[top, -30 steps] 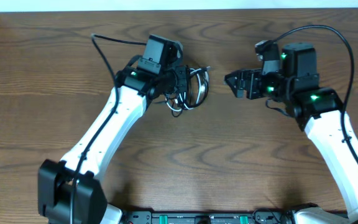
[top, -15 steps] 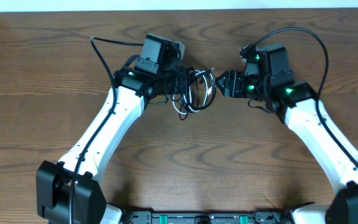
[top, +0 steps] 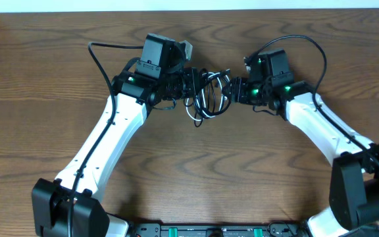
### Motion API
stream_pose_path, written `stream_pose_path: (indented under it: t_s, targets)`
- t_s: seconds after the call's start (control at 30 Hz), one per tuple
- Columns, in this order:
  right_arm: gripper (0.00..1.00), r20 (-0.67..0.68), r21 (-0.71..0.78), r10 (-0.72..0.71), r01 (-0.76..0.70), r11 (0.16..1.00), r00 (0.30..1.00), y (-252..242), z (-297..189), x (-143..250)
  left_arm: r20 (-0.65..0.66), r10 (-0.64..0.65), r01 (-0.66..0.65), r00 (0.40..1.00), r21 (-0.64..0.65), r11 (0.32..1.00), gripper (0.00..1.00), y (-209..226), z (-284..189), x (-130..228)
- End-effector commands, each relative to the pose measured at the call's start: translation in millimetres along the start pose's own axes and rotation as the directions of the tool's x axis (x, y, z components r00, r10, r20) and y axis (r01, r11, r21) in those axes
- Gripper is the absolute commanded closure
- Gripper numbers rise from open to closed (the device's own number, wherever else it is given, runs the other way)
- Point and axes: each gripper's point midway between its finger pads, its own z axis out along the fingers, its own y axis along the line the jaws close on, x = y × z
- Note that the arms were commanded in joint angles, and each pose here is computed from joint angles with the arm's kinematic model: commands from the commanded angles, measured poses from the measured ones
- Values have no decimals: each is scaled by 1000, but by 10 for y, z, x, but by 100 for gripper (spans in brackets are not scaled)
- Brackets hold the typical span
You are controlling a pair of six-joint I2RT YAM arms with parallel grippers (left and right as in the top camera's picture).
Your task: Untangle cables
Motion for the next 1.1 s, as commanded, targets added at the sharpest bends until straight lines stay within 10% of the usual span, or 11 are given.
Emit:
stream_pose_path:
  t_s: [0.0, 0.3, 0.8, 1.07]
  targets:
    - [53, -29, -13, 17, -17, 1000, 999, 60, 100, 53, 35, 14, -16, 999, 44, 999, 93, -146, -113, -89]
    - [98, -14, 334, 171, -157, 930, 985, -724, 35, 207, 116, 1, -7, 993, 53, 999, 93, -125, -358, -264]
    - [99, -117, 414, 191, -127, 901, 975, -1267, -288, 332, 341, 23, -32, 940, 21, 999, 93, 33, -1236, -589]
    - [99, -198, 308, 60, 4, 952, 978, -1116, -240, 369, 287, 40, 33, 957, -246, 969, 93, 590, -1242, -394]
